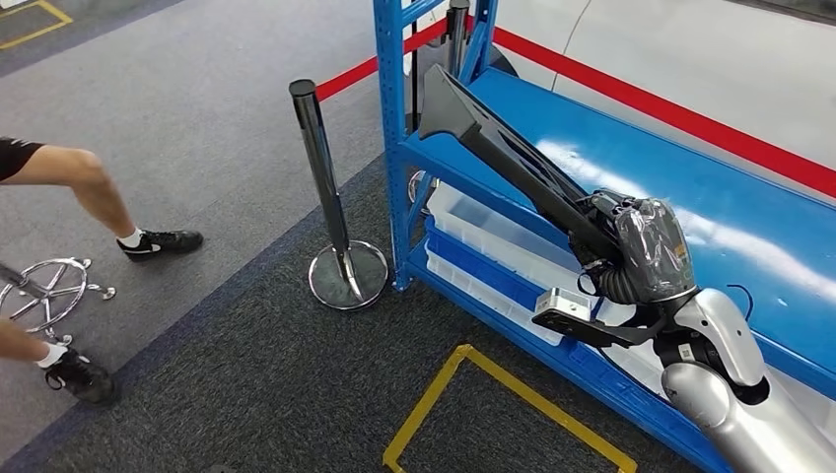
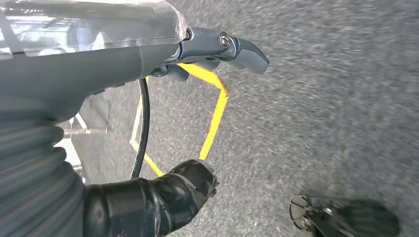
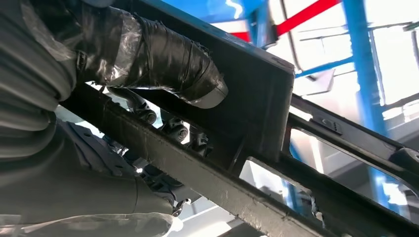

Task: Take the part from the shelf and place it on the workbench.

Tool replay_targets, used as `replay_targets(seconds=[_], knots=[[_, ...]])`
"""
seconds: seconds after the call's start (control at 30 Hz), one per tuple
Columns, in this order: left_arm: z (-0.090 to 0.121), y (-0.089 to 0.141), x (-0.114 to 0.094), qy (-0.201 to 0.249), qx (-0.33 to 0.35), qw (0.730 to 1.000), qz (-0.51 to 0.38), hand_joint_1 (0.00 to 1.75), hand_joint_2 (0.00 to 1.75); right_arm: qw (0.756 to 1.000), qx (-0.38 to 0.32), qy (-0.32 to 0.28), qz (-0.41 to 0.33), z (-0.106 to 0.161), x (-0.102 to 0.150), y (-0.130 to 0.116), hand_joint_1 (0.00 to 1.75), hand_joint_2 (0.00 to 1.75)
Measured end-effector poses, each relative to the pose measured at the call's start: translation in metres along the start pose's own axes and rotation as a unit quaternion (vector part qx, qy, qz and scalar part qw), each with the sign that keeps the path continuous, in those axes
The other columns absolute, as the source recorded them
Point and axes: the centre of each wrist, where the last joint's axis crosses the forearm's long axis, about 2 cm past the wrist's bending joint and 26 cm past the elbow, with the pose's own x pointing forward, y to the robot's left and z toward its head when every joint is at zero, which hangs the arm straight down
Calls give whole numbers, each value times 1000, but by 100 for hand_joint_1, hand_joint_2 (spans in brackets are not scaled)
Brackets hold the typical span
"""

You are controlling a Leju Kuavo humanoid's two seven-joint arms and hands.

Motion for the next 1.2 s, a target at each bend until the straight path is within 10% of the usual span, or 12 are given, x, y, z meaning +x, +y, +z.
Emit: replay_targets(seconds=[0.87,1.07,1.2], knots=[[0,-2,-1,-5,-4,1000,9,0,175,1000,-3,-1,1,-2,-2,-4,175,175],[-6,-1,52,-59,-22,997,45,0,175,1000,-12,-3,-1,-29,4,-6,175,175],[-4,-8,47,-61,-19,995,74,0,175,1000,-9,-1,-8,-30,11,0,175,175]])
